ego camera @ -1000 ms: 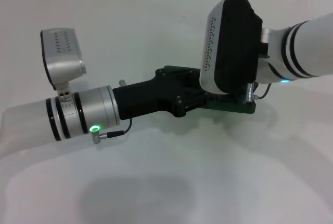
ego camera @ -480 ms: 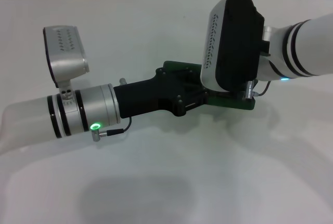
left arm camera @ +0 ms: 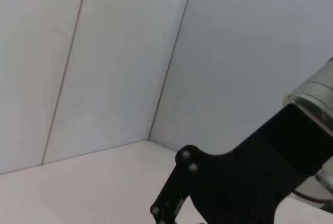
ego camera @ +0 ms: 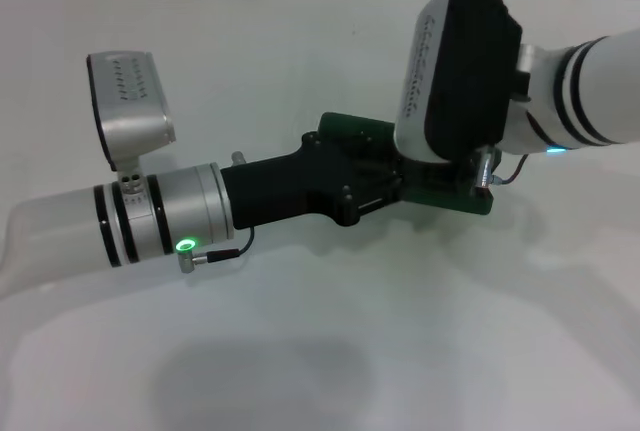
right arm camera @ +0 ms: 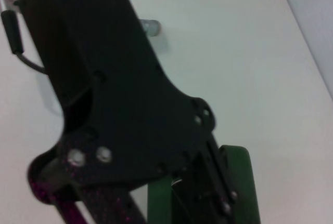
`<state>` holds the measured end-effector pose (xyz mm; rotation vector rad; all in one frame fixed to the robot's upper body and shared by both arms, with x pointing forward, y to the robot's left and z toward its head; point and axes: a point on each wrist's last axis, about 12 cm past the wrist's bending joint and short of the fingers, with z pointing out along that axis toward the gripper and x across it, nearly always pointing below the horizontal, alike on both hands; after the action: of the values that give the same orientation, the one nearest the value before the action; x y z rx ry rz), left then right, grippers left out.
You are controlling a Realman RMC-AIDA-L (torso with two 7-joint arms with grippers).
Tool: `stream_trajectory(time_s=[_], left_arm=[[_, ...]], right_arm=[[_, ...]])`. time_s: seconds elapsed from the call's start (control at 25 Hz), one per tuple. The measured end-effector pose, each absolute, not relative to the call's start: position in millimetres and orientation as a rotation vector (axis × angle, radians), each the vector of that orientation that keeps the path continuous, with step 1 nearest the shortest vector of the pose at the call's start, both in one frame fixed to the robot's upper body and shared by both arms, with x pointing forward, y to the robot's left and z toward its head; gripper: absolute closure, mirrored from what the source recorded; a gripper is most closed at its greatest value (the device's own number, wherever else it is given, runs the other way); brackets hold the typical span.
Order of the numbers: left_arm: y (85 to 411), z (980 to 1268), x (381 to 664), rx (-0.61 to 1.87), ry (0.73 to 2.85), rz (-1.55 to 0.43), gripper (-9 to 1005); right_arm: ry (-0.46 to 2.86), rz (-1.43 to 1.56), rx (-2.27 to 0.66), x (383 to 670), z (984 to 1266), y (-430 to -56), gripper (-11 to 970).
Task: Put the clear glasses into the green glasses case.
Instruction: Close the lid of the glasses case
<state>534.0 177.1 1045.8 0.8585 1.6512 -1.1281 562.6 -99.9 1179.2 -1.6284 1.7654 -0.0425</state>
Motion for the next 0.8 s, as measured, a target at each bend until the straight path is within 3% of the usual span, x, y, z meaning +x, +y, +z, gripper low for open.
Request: stream_trajectory(time_s=[0.12,0.8], left_arm=[[176.6,1039.5,528.8,0.901,1.676,-1.121,509],[188.6,1055.4,523.2,0.835,1.51,-1.141,507]], right_arm=[[1.732,-0.008,-1.561,565.8,1190.8,-95.8,778],[1.802,-0.029,-1.596,564.6,1185.4,-108.4,806]])
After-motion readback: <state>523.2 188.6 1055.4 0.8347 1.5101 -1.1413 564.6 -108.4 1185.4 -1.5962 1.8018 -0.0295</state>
